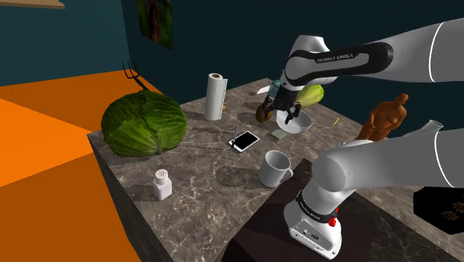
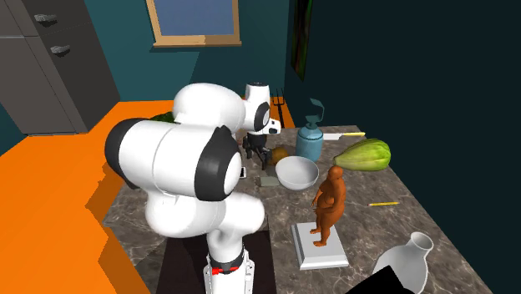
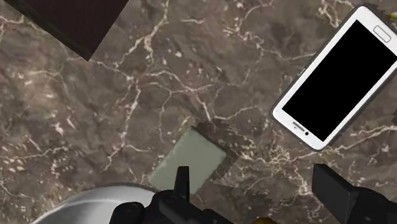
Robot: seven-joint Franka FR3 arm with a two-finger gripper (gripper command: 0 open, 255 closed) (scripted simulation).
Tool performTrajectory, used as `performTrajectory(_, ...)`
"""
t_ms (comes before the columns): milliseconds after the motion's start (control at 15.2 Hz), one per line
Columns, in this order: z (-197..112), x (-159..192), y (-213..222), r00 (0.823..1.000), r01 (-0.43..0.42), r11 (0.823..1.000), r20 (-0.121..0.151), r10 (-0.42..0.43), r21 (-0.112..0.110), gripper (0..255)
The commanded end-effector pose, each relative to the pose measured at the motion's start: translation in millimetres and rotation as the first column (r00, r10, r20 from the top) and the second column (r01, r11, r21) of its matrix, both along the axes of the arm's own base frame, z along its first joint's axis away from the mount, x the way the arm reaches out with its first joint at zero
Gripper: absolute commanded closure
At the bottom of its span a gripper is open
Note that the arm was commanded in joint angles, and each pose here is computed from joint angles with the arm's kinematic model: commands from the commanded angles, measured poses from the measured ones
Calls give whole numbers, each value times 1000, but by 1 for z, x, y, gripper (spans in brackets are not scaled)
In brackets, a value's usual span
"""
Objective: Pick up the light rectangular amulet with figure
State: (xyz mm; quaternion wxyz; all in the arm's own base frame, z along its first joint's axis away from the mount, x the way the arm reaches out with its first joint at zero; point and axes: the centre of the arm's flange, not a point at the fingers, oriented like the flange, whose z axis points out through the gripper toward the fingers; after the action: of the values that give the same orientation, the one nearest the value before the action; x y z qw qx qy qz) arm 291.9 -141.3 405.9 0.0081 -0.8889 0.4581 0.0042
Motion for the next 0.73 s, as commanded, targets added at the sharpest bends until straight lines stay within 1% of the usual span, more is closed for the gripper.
performTrajectory(0, -23, -11, -12, 996, 92, 996, -8, -92, 7, 0)
performTrajectory(132, -44, -23, -23, 984, 180, 984, -18, -180, 13, 0)
performTrajectory(198, -45, -23, -23, 983, 184, 983, -18, -183, 13, 0)
performTrajectory(660, -85, -23, -23, 983, 184, 983, -18, -183, 13, 0)
